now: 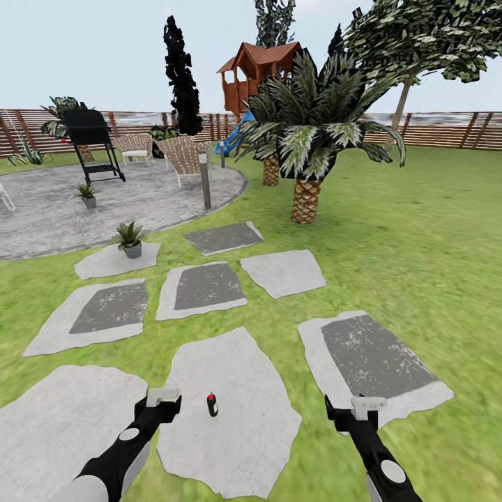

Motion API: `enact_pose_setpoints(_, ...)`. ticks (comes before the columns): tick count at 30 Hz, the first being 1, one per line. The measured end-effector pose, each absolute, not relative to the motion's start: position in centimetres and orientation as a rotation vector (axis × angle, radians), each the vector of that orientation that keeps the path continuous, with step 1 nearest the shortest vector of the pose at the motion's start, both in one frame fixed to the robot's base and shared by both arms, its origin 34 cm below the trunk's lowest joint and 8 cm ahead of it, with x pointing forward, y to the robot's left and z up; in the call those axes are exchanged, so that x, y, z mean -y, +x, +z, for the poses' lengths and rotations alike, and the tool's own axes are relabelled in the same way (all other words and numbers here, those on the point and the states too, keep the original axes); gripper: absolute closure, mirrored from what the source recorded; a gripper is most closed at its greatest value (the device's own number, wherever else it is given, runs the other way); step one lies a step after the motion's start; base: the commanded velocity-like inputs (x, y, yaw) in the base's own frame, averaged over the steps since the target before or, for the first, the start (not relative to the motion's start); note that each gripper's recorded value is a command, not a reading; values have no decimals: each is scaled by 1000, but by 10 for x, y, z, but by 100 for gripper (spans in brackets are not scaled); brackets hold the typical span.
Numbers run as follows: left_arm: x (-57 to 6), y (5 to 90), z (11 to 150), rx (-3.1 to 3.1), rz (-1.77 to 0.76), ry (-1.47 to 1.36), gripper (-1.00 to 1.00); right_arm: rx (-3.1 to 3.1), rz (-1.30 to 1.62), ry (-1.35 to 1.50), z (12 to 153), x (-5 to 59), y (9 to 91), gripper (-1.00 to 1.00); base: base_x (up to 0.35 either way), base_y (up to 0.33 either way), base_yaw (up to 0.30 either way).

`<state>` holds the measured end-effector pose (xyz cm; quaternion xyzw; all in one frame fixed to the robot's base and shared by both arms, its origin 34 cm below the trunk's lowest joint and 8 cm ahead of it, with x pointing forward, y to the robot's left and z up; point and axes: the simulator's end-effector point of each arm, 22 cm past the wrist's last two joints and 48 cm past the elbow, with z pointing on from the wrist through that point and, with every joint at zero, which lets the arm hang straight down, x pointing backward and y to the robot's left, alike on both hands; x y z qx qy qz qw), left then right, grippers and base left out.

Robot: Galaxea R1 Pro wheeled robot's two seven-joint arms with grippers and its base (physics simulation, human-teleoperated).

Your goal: Pick up the pesticide atomizer in the garden and spray insectifuge to fully cover both potted plants in the garden.

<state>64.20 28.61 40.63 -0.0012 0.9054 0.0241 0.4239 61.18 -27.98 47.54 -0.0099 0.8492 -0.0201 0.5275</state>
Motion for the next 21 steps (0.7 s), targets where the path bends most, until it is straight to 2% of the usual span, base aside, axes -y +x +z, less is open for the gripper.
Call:
enact_pose_setpoints(5,-285,643,407,-2260,58,-3,-100,-2030,-48,-24,475,280,612,-100,0,-114,1)
enact_pose_setpoints(15,-286,643,408,-2260,58,-7,-100,-2031,-47,-25,475,279,611,-100,0,-261,6)
enact_pose_setpoints(21,-286,643,408,-2260,59,-7,-100,-2031,-47,-25,475,279,611,-100,0,-273,208)
